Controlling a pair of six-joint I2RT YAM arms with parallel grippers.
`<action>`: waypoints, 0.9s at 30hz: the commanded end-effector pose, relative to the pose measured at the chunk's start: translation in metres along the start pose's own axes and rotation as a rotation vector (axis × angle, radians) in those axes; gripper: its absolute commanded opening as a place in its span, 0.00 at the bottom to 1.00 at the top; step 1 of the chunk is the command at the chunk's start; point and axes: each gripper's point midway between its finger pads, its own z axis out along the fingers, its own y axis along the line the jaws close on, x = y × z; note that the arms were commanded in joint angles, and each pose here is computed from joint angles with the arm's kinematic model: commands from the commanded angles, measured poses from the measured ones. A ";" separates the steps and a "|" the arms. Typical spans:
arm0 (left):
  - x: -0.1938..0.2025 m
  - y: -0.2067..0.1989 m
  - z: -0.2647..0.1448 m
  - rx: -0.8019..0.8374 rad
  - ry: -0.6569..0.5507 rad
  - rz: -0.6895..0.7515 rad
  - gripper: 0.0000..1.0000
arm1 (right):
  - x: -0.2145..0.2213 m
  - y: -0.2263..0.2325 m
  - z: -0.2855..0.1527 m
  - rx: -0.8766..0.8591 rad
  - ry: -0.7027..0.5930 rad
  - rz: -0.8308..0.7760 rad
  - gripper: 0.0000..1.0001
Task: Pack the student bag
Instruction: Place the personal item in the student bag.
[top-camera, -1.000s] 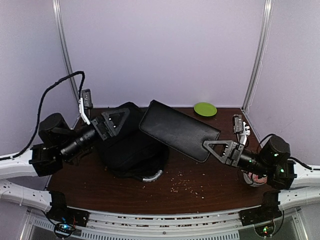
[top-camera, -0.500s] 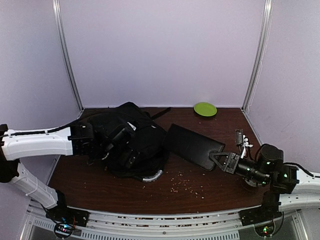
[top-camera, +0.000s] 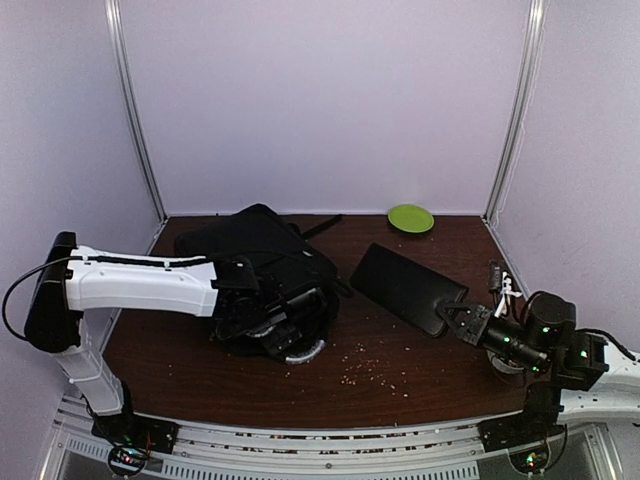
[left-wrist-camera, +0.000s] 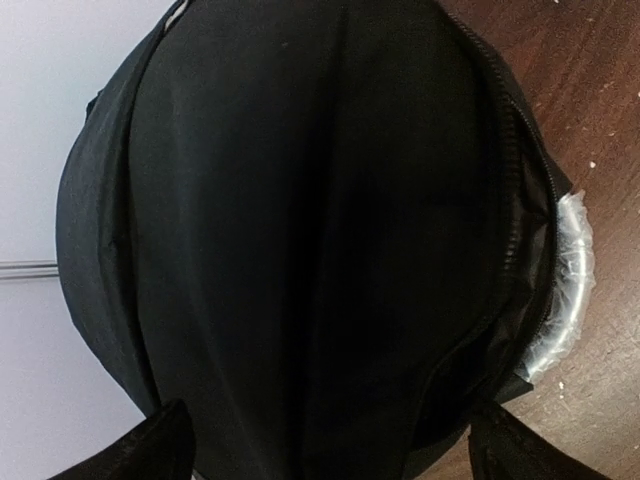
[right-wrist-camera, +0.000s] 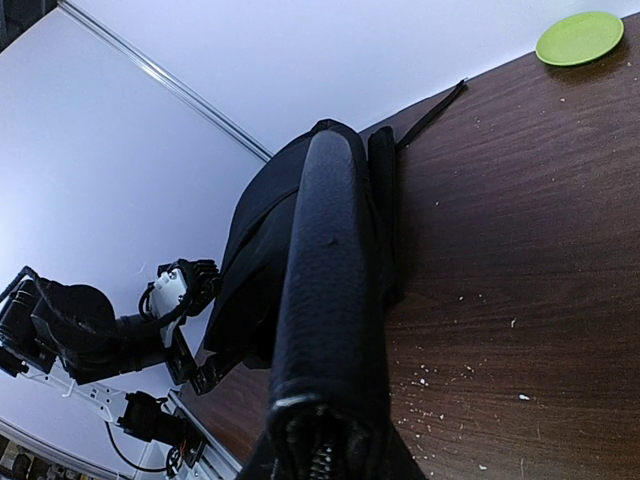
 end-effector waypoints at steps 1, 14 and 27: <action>-0.009 0.005 0.000 -0.060 -0.009 0.043 0.98 | -0.031 0.026 -0.007 -0.087 -0.105 0.047 0.17; -0.019 0.066 0.008 -0.192 -0.012 -0.154 0.57 | -0.026 0.029 -0.007 -0.124 -0.088 0.078 0.16; -0.072 0.104 -0.057 0.043 -0.260 -0.490 0.00 | 0.007 0.058 0.016 -0.298 0.054 0.210 0.16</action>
